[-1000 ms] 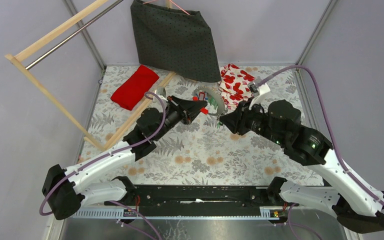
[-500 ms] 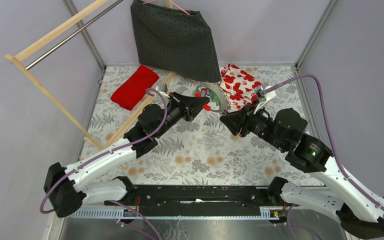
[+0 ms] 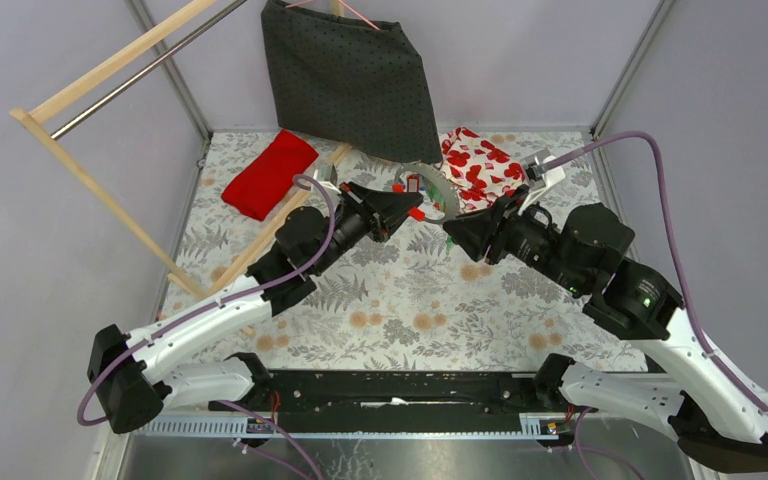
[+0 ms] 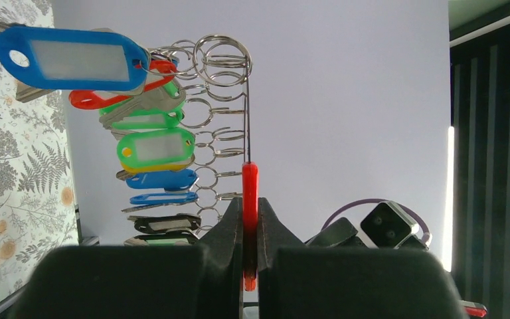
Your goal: Remove the keys from the keyring
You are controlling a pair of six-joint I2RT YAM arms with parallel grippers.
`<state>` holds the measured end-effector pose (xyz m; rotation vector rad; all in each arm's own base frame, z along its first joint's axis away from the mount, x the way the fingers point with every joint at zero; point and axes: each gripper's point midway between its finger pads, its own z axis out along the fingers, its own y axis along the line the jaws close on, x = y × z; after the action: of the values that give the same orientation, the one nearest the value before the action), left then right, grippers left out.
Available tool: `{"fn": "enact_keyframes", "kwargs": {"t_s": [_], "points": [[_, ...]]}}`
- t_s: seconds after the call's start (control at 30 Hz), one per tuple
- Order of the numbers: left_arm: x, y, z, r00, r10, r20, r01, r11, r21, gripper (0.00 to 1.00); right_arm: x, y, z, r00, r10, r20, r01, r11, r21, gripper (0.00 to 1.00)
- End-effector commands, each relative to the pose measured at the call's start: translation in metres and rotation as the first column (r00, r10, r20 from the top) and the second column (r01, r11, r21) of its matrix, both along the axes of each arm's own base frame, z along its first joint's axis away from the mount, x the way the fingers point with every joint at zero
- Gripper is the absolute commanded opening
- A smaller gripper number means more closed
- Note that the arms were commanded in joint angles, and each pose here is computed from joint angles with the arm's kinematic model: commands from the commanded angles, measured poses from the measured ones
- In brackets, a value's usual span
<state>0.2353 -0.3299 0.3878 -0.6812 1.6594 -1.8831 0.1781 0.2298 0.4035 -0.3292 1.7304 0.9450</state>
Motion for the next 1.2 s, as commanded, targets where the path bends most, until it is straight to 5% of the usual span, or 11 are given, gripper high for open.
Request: {"fn": "enact_keyframes", "kwargs": {"t_s": [0.0,1.17], "points": [[-0.009,0.014,0.058,0.996,0.026,0.085,-0.015,0.992,-0.122,0.0,-0.006,-0.005,0.012,1.0,0.004,-0.007,-0.004,1.0,0.005,0.41],[-0.016,0.014,0.065,0.995,0.015,0.099,-0.003,0.992,-0.127,0.0,0.013,0.0,-0.031,1.0,-0.029,-0.01,0.027,0.989,-0.148,0.4]]}}
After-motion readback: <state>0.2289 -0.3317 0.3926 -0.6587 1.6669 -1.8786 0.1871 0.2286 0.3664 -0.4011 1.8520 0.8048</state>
